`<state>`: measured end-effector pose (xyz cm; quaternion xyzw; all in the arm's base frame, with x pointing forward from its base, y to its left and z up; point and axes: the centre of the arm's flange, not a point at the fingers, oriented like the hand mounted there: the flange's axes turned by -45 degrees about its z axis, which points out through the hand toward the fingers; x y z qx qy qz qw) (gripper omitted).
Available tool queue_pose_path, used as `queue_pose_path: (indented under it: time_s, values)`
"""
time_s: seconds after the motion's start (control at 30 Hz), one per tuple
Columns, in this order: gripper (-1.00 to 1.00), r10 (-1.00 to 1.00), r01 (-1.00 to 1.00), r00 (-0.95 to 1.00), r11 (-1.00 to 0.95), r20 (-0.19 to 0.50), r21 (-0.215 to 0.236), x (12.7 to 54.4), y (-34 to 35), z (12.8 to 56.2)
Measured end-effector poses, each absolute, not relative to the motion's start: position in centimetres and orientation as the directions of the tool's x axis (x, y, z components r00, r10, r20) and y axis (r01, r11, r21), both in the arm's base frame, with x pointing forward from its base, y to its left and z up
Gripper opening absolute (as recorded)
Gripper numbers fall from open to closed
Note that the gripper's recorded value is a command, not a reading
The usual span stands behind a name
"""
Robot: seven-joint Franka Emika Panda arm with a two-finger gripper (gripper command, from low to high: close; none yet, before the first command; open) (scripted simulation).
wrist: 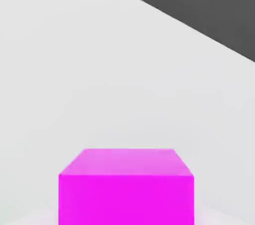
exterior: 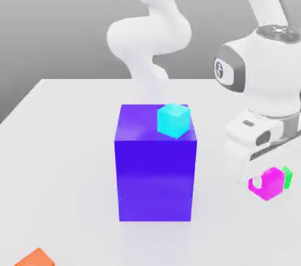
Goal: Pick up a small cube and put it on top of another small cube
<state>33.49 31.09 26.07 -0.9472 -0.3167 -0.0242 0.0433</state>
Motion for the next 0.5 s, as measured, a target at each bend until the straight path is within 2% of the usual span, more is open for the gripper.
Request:
queue_pose_path:
  time_s: [0.13,0.2,0.37,0.4,0.5]
  values:
    - [-1.0,0.666,0.668,0.744,-0.743,0.049,-0.037,24.7,36.4,26.0]
    - [-1.0,0.67,0.67,0.742,-0.742,0.016,-0.012,21.9,36.4,24.7]
    - [-1.0,0.584,0.584,0.811,-0.811,0.003,0.0,24.8,33.8,19.6]
    - [1.0,0.584,0.584,0.812,-0.812,0.002,0.0,24.8,33.7,18.5]
    - [1.0,0.584,0.584,0.812,-0.812,0.002,0.0,24.8,33.7,18.5]
